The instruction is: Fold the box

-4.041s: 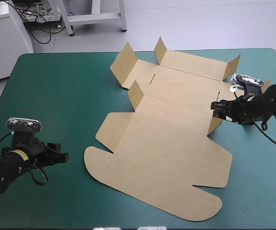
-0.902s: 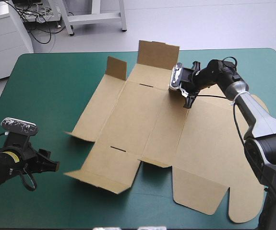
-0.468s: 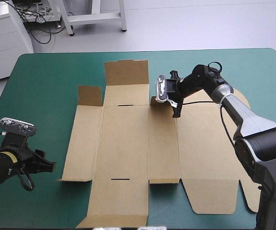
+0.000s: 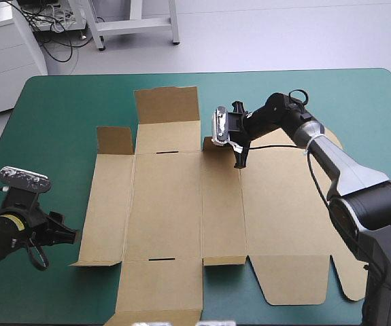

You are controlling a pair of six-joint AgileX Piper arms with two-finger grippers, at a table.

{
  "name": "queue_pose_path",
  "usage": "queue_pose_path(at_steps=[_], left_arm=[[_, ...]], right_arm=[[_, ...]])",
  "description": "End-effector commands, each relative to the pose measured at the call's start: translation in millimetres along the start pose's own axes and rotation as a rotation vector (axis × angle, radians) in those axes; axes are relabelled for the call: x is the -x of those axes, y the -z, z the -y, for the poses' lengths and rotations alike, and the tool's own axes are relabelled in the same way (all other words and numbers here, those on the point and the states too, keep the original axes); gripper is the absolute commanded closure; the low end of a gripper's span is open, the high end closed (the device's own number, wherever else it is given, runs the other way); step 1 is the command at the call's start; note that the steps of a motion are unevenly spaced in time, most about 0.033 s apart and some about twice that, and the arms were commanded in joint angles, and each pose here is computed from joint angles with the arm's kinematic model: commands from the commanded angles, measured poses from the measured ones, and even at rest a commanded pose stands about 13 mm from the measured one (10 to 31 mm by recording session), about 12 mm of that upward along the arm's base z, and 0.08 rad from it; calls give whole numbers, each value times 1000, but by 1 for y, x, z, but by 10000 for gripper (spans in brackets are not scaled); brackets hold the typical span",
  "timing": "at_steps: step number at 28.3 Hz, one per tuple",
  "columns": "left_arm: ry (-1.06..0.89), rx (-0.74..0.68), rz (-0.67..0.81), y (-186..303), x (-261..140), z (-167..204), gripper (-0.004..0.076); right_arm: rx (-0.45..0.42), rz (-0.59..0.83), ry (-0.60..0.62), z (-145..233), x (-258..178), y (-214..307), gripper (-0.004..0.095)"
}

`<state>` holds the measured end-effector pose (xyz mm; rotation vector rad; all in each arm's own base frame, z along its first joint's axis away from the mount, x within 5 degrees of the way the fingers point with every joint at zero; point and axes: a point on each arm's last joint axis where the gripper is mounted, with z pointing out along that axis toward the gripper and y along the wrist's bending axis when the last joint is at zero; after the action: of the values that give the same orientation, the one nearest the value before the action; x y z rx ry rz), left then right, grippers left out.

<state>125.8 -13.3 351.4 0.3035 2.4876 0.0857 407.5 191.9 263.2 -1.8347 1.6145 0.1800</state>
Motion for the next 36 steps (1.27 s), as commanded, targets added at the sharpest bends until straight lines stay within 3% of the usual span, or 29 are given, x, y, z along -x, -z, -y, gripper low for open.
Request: queue_pose_path(at_steps=[1,8,13,22,25,27,30,32,33,36], left_arm=[[12,6,75,9,9,-1,363],[12,6,75,9,9,-1,363],[12,6,75,9,9,-1,363],[30,2,59,5,11,-1,344],[40,-18,39,0,16,1,344],[48,-38,20,-4,20,2,344],[46,-47,-25,-15,30,3,344],[46,-50,-29,-20,37,3,344],[50,-58,-29,-27,44,3,344],[52,-63,-44,-38,51,4,344]], right_arm=[[-95,68,-3,10,21,30,860],[-56,72,-9,7,21,30,572],[-120,80,-75,12,24,36,413],[-364,124,-236,23,45,104,394],[-413,127,-360,20,49,132,394],[-410,115,-439,15,49,145,394],[-378,48,-657,4,39,169,395],[-332,5,-800,-3,32,177,395],[-254,-61,-915,-12,21,182,395],[-170,-141,-1008,-23,11,188,395]])
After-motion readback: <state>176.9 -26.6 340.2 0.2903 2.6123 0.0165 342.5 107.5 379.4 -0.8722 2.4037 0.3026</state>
